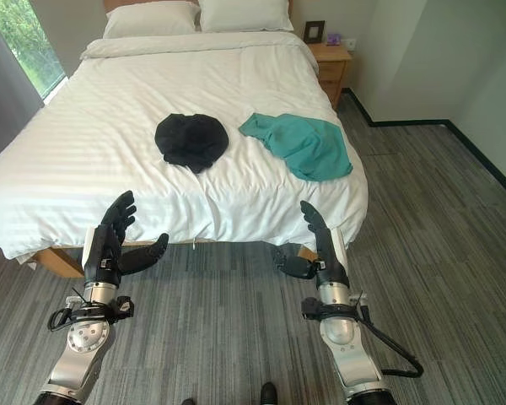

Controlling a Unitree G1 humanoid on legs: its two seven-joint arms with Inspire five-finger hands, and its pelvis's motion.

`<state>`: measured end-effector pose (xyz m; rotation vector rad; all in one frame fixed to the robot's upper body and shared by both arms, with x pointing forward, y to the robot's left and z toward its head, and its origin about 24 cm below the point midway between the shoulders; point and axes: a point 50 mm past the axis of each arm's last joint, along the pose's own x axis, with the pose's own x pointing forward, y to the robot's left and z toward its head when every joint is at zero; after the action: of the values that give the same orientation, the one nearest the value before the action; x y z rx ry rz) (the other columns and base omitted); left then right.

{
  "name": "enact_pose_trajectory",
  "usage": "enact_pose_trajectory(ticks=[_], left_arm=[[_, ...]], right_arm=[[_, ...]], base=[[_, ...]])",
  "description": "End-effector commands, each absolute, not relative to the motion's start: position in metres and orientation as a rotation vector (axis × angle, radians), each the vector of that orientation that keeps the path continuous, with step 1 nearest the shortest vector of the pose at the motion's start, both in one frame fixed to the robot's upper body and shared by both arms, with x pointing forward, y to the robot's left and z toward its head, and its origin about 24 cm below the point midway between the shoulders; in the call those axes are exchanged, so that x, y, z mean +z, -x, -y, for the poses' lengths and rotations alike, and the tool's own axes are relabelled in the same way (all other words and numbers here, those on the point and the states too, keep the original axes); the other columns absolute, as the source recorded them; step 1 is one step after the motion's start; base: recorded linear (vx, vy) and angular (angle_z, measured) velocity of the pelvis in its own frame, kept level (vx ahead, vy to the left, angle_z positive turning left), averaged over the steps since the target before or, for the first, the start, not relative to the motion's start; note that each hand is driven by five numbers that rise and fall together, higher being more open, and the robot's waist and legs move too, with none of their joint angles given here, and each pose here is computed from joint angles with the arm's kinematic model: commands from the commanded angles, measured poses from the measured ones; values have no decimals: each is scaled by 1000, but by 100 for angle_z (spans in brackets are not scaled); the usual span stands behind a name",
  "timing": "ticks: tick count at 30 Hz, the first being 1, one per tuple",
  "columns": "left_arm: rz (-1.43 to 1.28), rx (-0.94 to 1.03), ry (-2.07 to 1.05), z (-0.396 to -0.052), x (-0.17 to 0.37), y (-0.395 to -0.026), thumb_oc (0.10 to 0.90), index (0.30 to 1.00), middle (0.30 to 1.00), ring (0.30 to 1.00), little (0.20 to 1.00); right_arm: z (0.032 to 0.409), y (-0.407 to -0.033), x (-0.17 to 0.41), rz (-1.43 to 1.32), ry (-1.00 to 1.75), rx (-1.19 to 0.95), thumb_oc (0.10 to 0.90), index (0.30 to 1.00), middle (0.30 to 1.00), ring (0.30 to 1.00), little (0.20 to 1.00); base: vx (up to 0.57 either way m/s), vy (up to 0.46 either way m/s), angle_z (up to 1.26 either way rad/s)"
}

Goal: Pick up bed clothes into laundry basket.

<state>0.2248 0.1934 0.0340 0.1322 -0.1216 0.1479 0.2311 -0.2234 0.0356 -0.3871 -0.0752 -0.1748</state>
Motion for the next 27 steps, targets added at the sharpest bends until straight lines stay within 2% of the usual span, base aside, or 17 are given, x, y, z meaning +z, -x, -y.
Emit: enact_pose_trajectory(ticks=[1,18,23,27], left_arm=[[339,142,-168,-206,75,-230,800,900,900,900,900],[207,177,-194,-222,53,-226,800,900,900,900,900],[217,168,-193,-220,55,-225,800,900,900,900,900],[252,146,-242,-213,63,-239,800,900,900,900,900]], right_arm=[[221,-234,80,326,357,-219,800,900,900,900,900],[217,-241,89,354,366,-241,800,900,900,900,900],[215,-241,92,365,371,-210,800,900,900,900,900],[222,-243,93,366,411,-238,800,900,900,900,900]], base=[[0,0,0],[10,45,-13],[280,-23,-34],[469,-151,19]])
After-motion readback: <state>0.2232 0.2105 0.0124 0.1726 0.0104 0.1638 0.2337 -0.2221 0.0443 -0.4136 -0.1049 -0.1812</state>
